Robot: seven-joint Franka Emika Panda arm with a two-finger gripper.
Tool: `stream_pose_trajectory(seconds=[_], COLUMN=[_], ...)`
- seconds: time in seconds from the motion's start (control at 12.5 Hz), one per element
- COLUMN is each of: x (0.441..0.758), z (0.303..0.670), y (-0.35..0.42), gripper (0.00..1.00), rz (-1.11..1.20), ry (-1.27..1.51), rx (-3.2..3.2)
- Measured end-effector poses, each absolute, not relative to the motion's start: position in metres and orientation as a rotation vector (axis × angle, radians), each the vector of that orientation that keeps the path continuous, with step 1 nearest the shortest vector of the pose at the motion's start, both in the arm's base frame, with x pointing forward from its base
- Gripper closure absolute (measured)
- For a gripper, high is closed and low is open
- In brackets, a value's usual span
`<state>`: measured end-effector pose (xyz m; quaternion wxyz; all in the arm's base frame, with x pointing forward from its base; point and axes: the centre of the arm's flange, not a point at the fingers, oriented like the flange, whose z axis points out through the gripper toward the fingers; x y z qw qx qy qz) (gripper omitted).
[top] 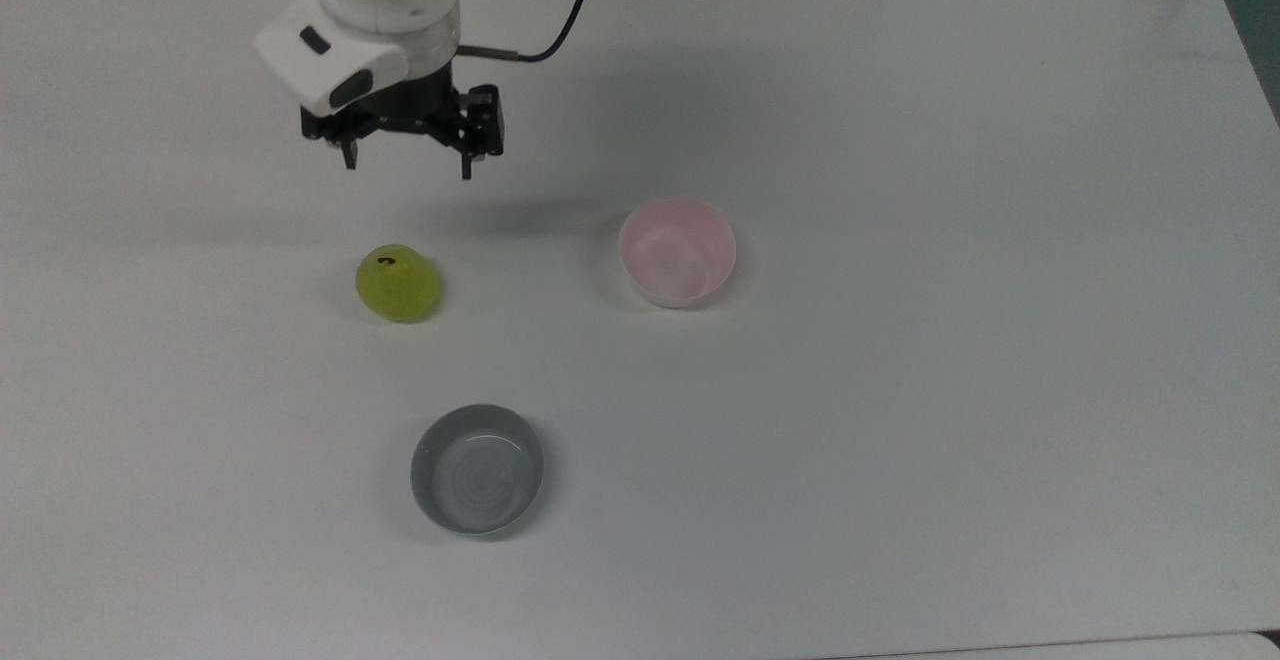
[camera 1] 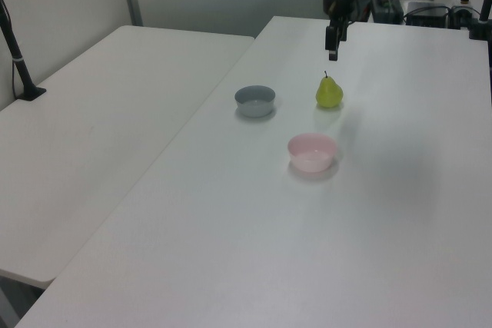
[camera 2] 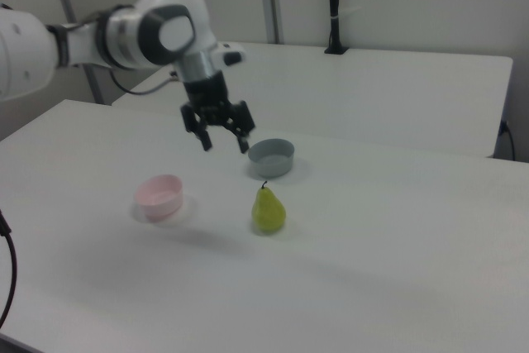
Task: Pick up a pear from the bowl
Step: 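Open the gripper to release the pear and raise it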
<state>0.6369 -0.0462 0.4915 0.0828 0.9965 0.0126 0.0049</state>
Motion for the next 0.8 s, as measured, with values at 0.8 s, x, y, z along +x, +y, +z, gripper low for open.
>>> stream_pose_trajectory(seconds=[0.8], x=[0.58], z=[0.579], y=[-0.01], gripper=[0.0], rz=[-0.014], ry=[-0.042], rx=[3.064])
